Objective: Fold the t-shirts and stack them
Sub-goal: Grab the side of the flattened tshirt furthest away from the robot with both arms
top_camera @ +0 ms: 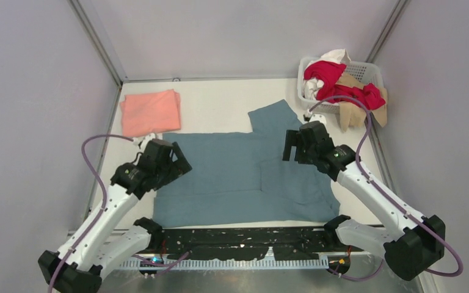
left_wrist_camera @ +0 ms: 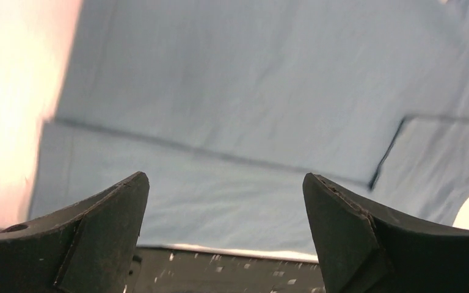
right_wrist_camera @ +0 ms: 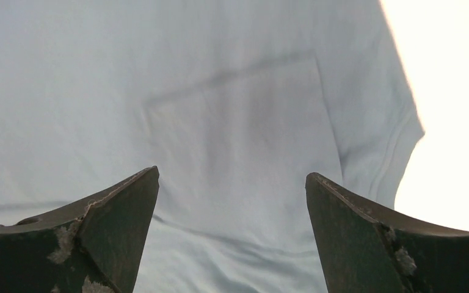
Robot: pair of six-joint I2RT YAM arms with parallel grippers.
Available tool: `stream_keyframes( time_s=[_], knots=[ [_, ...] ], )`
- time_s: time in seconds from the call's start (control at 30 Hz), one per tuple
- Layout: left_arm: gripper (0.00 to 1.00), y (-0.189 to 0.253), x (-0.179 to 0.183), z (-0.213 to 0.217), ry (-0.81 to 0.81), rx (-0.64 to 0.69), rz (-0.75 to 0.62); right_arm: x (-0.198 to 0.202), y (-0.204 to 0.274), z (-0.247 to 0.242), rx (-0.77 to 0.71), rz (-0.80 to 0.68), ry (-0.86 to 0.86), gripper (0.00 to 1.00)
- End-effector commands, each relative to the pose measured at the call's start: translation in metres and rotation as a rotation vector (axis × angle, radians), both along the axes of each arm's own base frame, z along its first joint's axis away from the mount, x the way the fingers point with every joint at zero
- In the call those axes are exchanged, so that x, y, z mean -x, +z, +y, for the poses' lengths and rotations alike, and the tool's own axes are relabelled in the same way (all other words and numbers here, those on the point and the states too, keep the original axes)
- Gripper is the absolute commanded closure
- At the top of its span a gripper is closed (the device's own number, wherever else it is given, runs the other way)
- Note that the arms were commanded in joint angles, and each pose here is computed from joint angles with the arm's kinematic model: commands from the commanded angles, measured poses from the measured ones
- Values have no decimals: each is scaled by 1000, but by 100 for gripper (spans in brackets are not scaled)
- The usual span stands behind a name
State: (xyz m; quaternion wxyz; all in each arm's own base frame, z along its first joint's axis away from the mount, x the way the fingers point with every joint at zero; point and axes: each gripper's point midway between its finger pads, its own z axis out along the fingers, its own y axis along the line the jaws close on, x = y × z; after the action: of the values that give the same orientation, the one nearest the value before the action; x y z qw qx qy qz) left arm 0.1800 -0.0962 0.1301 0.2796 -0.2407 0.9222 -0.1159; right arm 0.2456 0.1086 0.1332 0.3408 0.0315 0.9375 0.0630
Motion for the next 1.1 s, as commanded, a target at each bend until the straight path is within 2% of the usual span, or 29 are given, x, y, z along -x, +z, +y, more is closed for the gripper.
stream_keyframes(
  time_s=[0.0, 0.1, 0.13, 0.17, 0.2, 0.27, 0.37, 0.5, 0.6, 0.67, 0.8, 0.87, 0.93, 1.07],
  knots=[
    [1, 36, -71, 31, 54, -141, -116, -80, 66, 13, -36, -279, -71, 5],
    [1, 32, -124, 54, 126, -121, -81, -127, 102, 18, -45, -337, -79, 5],
    [1, 32, -142, 57, 126, -112, -79, -142, 91, 19, -36, -301, -69, 5],
    [1, 26, -156, 61, 136, -102, -58, -156, 109, 22, -41, -336, -58, 5],
    [1, 21, -170, 64, 147, -92, -40, -171, 97, 21, -34, -310, -61, 5],
    [1, 6, -195, 70, 164, -60, -3, -201, 107, 26, -83, -330, -61, 5],
    [1, -29, -228, 83, 201, -63, 54, -223, 85, 34, -139, -274, -22, 5],
    [1, -55, -265, 105, 236, 3, 37, -237, 71, 30, -156, -250, -16, 5],
    [1, -62, -279, 109, 215, -18, 29, -241, 64, 22, -151, -239, -37, 5],
    [7, -65, -283, 110, 200, -20, 24, -242, 61, 16, -151, -232, -54, 5],
    [7, -66, -284, 109, 181, 11, 50, -241, 62, 3, -154, -240, -97, 5],
    [21, -69, -282, 112, 190, -9, 91, -240, 63, -1, -154, -243, -112, 5],
    [26, -72, -280, 113, 189, -16, 122, -239, 63, -5, -153, -244, -123, 5],
    [24, -75, -269, 117, 222, -58, 149, -237, 63, -8, -152, -251, -130, 5]
  ],
)
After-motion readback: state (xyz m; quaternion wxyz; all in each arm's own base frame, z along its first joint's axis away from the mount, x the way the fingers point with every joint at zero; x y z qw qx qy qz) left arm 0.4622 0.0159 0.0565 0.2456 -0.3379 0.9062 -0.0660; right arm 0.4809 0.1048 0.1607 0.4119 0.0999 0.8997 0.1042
